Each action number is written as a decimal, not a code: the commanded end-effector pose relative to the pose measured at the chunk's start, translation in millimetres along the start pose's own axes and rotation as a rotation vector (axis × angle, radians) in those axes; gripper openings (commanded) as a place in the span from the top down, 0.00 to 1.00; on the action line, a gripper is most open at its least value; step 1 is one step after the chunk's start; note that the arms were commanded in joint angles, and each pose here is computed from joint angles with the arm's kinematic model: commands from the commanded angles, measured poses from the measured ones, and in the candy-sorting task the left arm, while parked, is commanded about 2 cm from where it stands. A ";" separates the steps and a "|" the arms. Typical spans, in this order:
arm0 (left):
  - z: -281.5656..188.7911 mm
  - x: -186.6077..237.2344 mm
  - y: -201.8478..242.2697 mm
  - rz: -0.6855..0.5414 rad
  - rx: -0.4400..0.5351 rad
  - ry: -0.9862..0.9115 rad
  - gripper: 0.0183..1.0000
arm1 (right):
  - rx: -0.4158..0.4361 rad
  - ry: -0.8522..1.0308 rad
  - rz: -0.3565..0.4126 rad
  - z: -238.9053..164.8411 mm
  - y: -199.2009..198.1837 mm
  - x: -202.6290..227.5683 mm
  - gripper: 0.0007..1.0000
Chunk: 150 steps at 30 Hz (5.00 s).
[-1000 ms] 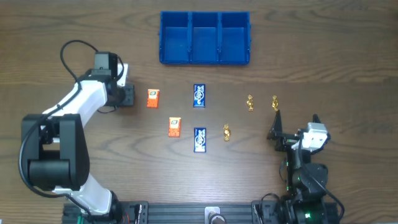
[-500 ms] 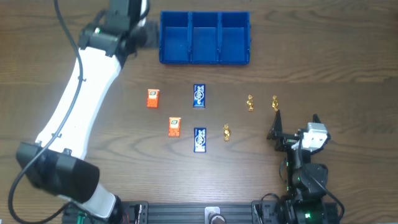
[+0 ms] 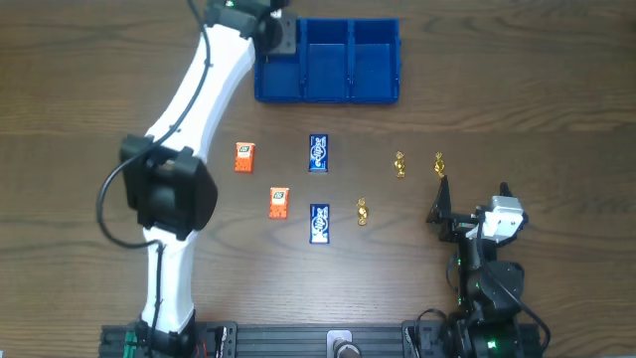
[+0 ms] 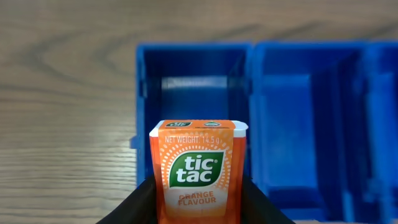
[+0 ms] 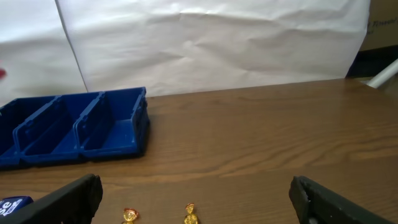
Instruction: Sort Candies Into Trays
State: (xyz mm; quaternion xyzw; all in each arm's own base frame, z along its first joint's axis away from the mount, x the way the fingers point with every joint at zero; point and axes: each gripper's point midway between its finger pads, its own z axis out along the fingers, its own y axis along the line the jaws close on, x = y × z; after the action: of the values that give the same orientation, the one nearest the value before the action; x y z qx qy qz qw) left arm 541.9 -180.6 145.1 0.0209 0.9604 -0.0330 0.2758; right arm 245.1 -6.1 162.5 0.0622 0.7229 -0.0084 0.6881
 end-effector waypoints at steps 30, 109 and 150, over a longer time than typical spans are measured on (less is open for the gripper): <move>-117.8 34.0 23.1 -0.016 0.034 -0.126 0.23 | 0.014 -0.002 -0.013 -0.4 -3.0 -0.4 0.00; -115.0 -0.6 24.4 -0.094 0.017 -0.238 0.75 | 0.014 -0.002 -0.013 -0.4 -3.0 -0.4 0.00; -125.4 15.4 -22.4 -0.002 0.037 -0.215 0.21 | 0.014 -0.002 -0.013 -0.4 -3.0 -0.4 0.00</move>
State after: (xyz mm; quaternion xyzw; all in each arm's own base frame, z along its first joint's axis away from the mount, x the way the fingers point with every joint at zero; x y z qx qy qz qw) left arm 503.4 -195.2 180.9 0.0134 0.9471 -0.0414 0.3181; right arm 245.1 -6.0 162.5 0.0622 0.7229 -0.0081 0.6881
